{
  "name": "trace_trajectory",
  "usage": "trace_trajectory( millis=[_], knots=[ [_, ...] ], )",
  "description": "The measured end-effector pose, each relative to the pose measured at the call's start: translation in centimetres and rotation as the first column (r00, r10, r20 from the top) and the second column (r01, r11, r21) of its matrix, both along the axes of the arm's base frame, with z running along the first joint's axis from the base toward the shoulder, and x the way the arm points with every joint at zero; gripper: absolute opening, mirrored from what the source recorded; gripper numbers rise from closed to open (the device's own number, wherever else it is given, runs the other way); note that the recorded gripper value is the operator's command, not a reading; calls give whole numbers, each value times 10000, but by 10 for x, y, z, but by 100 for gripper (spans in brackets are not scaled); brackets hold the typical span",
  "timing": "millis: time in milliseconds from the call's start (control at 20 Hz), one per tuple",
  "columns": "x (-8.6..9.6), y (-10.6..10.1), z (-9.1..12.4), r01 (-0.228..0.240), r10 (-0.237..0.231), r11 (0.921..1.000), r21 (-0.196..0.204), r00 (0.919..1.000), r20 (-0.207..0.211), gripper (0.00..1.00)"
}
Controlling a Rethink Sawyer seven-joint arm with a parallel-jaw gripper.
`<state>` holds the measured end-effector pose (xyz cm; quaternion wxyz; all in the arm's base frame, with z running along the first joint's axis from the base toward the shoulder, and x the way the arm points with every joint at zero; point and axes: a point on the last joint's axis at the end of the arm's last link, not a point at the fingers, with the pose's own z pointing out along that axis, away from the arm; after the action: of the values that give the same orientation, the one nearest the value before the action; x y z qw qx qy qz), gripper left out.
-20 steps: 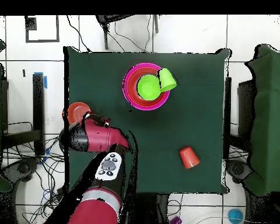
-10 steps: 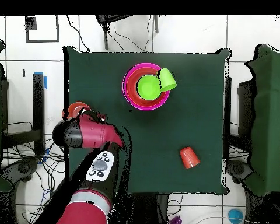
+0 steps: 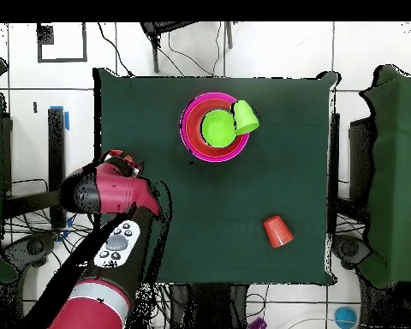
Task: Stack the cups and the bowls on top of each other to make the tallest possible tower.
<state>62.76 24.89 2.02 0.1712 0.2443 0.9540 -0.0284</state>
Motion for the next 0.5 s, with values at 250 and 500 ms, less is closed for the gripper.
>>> trace_trajectory(
  millis=[250,500],
  knots=[
    [2,11,-8,29,-29,10000,15,10000,40,100],
    [1,3,-17,136,-136,9999,-38,9999,-93,100]
  ],
)
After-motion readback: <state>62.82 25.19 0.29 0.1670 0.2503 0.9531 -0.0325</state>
